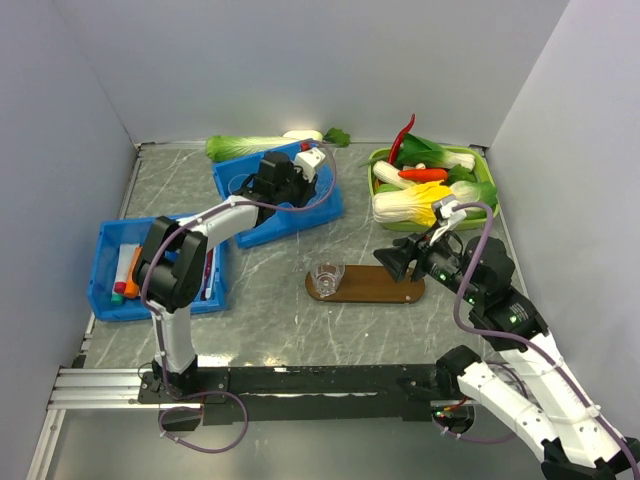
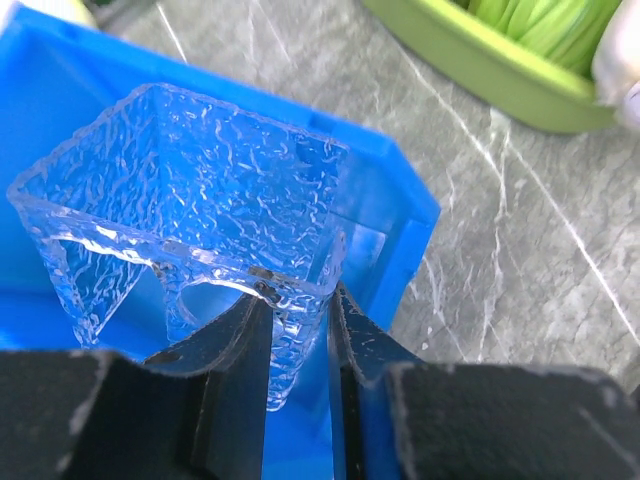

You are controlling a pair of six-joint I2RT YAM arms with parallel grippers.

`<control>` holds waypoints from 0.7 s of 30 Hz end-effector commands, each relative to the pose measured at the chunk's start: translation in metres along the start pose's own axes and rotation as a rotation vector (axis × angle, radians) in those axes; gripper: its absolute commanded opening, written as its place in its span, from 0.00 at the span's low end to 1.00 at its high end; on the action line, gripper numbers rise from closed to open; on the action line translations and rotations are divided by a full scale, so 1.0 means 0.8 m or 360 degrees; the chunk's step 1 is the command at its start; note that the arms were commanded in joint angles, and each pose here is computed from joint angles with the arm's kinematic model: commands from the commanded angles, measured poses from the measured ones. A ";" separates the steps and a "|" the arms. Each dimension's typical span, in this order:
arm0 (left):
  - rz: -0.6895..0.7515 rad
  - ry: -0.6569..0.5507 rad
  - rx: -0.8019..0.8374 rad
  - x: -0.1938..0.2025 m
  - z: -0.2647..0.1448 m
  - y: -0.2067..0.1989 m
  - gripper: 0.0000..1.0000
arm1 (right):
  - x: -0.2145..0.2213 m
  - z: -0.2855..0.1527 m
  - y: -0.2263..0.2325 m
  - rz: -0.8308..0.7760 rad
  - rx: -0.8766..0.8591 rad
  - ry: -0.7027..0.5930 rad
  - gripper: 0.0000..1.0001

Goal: Prepare toiletry sets of a toothbrush and toothpaste on the tray

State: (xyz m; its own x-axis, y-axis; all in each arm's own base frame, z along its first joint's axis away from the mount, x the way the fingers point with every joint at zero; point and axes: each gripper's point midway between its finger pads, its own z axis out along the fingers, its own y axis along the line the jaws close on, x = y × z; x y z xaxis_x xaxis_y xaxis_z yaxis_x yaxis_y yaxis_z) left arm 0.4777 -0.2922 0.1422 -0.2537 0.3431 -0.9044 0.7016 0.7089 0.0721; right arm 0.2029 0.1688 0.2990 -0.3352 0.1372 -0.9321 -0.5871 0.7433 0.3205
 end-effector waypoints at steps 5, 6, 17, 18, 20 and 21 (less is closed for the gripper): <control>0.0133 -0.0355 -0.0122 -0.114 -0.049 0.001 0.01 | -0.020 -0.017 -0.007 0.0005 0.0090 -0.0110 0.66; 0.0137 -0.0360 -0.0121 -0.118 -0.052 -0.001 0.01 | -0.022 -0.018 -0.008 0.0009 0.0100 -0.0119 0.66; 0.0291 -0.0391 -0.0055 -0.156 -0.133 -0.071 0.01 | -0.033 -0.026 -0.011 0.0043 0.0157 -0.0154 0.64; 0.0306 -0.0386 -0.0043 -0.157 -0.141 -0.079 0.01 | -0.033 -0.024 -0.010 0.0051 0.0148 -0.0142 0.63; 0.0317 -0.0379 0.0041 -0.154 -0.165 -0.105 0.01 | -0.040 -0.021 -0.006 0.0054 0.0136 -0.0145 0.63; 0.0318 -0.0382 0.0073 -0.155 -0.173 -0.113 0.01 | -0.043 -0.021 -0.005 0.0062 0.0136 -0.0146 0.63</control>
State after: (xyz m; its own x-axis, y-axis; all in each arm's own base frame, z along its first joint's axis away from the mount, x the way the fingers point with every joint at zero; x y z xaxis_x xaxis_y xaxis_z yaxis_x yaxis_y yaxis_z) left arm 0.3979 -0.3103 0.2652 -0.0384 0.3244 -0.9451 0.7174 0.6674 0.1999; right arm 0.2034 0.1508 0.2999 -0.3284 0.1728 -0.9286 -0.5054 0.7984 0.3274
